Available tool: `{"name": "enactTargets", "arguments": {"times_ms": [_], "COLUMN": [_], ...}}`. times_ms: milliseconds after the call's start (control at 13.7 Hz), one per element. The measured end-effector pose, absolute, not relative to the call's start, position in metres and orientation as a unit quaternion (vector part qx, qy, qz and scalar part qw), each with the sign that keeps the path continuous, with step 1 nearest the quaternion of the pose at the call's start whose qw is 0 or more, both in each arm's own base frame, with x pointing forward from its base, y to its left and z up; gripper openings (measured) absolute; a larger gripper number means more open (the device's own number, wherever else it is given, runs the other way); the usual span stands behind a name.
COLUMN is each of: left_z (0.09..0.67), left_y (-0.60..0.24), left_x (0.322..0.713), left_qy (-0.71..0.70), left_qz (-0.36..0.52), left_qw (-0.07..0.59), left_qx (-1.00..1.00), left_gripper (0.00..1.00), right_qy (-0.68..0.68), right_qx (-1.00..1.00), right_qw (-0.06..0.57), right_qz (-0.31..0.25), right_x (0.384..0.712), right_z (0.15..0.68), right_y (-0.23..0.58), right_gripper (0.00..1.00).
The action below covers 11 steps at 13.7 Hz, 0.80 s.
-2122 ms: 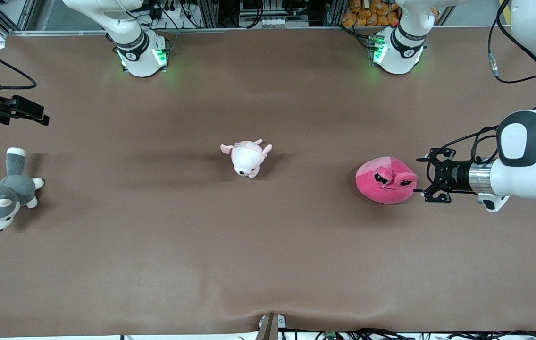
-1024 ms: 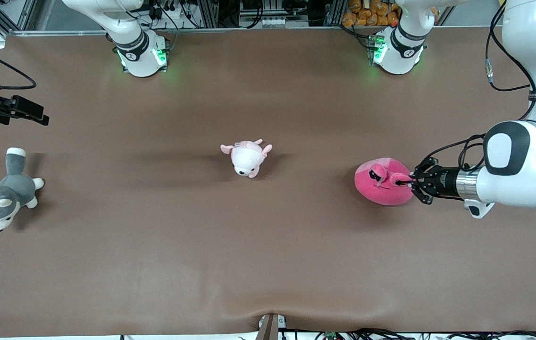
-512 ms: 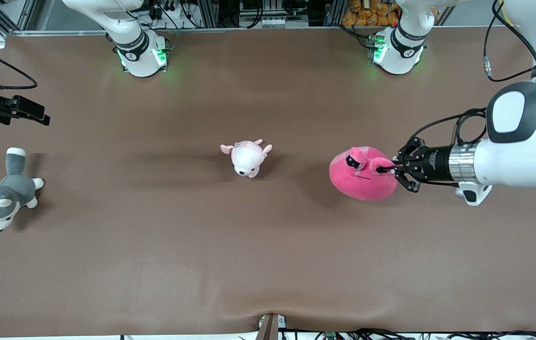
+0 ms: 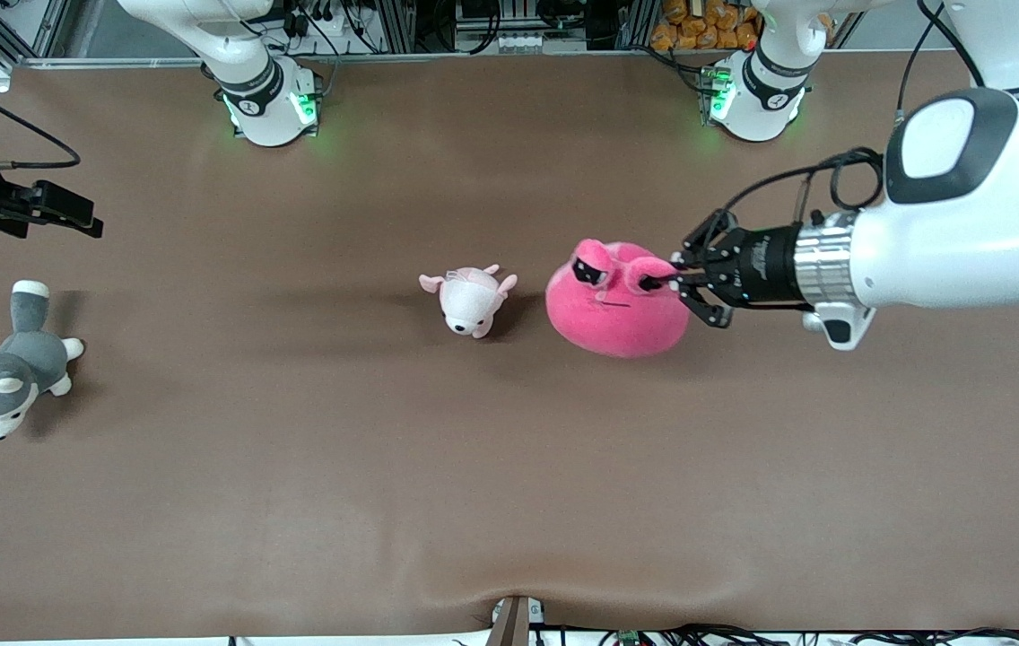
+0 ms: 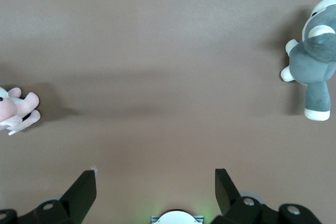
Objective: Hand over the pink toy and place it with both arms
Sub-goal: 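Carry the pink toy with the left gripper while the right gripper approaches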
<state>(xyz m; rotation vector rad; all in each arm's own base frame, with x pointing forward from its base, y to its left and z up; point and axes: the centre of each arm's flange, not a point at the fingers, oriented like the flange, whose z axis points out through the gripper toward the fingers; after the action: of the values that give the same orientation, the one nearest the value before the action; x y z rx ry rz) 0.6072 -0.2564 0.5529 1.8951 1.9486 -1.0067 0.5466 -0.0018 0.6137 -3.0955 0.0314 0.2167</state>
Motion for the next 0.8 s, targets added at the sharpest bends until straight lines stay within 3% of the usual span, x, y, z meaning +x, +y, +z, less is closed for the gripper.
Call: {"name": "enactTargets", "arguments": {"times_ms": [366, 805], "left_z": [0.590, 0.595], "left_y": [-0.312, -0.400], "left_x": [0.598, 0.568], "left_qy": [0.713, 0.720], "left_qz": [-0.368, -0.386], "left_qw": [0.170, 0.196], "left_qx": [0.571, 0.542], "left_gripper": [0.10, 0.10], "right_qy": [0.070, 0.158], "right_qx": [-0.992, -0.972], "right_qw": [0.048, 0.094], "right_qz": [0.093, 0.146], "right_x": [0.554, 0.553], "right_z": [0.596, 0.575], "right_y": [0.026, 0.123], "right_gripper": [1.00, 1.00]}}
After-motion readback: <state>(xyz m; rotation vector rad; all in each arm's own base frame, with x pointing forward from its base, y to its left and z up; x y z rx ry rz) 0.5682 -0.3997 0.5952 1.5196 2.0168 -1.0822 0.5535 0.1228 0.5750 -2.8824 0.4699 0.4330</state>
